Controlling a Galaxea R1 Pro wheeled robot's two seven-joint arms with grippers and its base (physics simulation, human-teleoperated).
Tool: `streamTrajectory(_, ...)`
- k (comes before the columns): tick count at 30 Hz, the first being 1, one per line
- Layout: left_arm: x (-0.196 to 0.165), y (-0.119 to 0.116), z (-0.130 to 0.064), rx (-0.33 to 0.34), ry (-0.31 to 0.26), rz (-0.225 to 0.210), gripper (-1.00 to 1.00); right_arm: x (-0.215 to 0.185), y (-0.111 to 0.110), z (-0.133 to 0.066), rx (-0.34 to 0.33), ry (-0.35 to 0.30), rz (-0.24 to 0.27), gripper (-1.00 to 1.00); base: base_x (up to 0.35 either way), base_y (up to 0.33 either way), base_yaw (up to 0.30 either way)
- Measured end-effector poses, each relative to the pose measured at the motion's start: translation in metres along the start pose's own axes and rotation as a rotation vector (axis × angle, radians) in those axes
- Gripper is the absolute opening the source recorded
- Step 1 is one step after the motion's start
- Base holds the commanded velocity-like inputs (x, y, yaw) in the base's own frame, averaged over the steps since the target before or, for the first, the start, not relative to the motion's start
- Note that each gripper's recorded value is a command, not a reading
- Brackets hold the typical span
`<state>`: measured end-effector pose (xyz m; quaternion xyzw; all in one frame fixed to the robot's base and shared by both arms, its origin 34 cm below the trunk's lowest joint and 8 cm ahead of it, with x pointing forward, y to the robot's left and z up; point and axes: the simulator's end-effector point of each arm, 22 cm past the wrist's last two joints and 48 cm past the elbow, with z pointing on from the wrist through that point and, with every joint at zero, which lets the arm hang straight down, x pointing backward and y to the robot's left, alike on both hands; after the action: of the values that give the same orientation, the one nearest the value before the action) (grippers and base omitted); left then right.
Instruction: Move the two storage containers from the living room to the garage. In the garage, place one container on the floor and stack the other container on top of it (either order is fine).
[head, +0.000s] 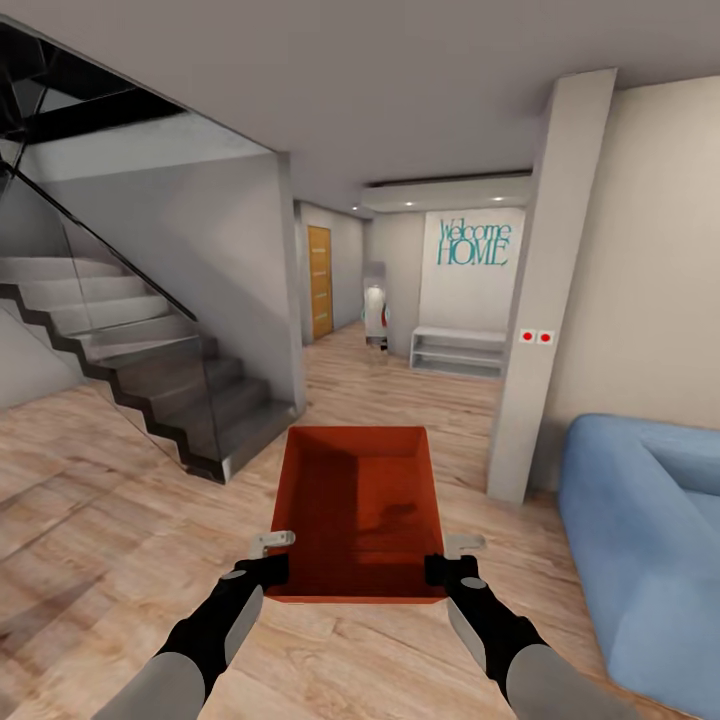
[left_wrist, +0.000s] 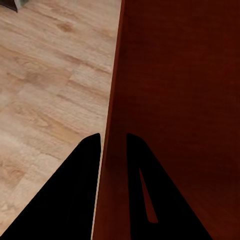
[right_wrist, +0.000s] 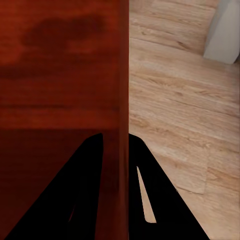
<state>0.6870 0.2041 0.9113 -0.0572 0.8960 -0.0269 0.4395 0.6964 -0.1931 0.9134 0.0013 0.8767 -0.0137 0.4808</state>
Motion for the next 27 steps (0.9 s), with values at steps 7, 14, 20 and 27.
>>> streamTrajectory(7, -0.0003, -0.0002, 0.0000, 0.000, -0.001, 0.001, -1.00, 0.0001, -0.0002, 0.0000, 0.000, -0.001, 0.002, -1.00, 0.322, 0.000, 0.000)
streamTrajectory(14, -0.0002, -0.0002, 0.0000, 0.000, -0.001, 0.001, -1.00, 0.0000, -0.0001, 0.0000, 0.000, -0.001, 0.001, -1.00, 0.322, 0.000, 0.000)
streamTrajectory(20, -0.0002, -0.0001, 0.0000, 0.000, 0.000, 0.001, -1.00, 0.0000, -0.0001, 0.0000, 0.000, 0.000, 0.001, -1.00, 0.322, 0.000, 0.000)
streamTrajectory(27, -0.0001, 0.0001, 0.0000, 0.000, 0.000, 0.000, -1.00, 0.0000, 0.0002, 0.0000, 0.001, 0.000, 0.001, -1.00, 0.322, 0.000, 0.000)
